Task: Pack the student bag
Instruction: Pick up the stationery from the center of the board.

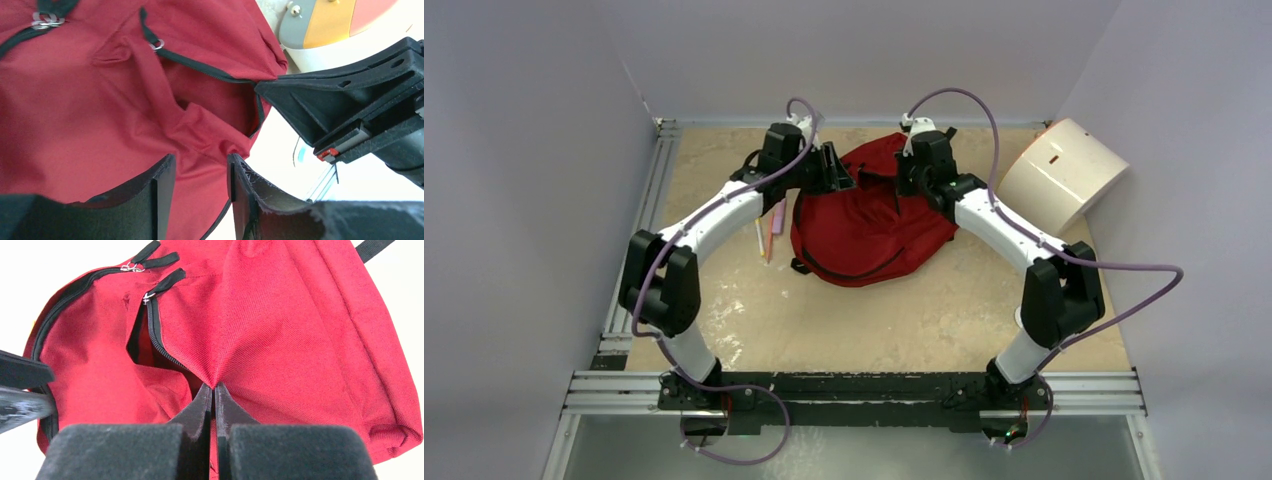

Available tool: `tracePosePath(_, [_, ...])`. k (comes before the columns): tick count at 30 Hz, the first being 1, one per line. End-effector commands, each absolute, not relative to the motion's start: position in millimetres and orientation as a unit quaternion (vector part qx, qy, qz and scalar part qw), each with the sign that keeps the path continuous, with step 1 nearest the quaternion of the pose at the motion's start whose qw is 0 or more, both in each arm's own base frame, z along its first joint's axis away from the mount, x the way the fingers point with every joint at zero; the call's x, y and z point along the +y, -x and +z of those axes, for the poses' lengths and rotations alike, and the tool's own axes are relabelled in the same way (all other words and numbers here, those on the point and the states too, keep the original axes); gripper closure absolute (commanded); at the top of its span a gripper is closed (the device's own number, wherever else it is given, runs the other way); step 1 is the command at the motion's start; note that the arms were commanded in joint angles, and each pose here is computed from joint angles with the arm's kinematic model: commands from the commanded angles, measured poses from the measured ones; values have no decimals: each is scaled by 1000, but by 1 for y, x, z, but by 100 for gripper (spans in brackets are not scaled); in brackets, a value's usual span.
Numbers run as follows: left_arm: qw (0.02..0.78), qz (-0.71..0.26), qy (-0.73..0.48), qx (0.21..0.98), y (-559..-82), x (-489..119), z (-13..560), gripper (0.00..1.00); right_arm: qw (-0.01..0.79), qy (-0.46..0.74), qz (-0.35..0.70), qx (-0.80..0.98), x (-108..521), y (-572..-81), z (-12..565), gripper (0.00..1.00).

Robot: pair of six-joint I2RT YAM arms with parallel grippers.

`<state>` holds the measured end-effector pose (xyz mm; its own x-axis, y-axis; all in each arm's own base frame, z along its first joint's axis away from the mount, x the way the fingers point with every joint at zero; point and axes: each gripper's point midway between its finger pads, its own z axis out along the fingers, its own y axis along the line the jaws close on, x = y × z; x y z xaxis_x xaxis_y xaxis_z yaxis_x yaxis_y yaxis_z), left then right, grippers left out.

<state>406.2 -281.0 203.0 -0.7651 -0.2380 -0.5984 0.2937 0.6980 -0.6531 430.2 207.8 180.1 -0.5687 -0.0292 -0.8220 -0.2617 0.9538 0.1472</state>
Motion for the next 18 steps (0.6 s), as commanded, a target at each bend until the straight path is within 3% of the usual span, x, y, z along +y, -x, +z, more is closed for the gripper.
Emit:
tracePosePath(1, [352, -423, -42, 834, -414, -313, 220, 60, 520, 74, 177, 832, 218, -436, 238, 100])
tracePosePath(18, [357, -329, -43, 873, -395, -275, 183, 58, 529, 32, 182, 828, 210, -430, 234, 100])
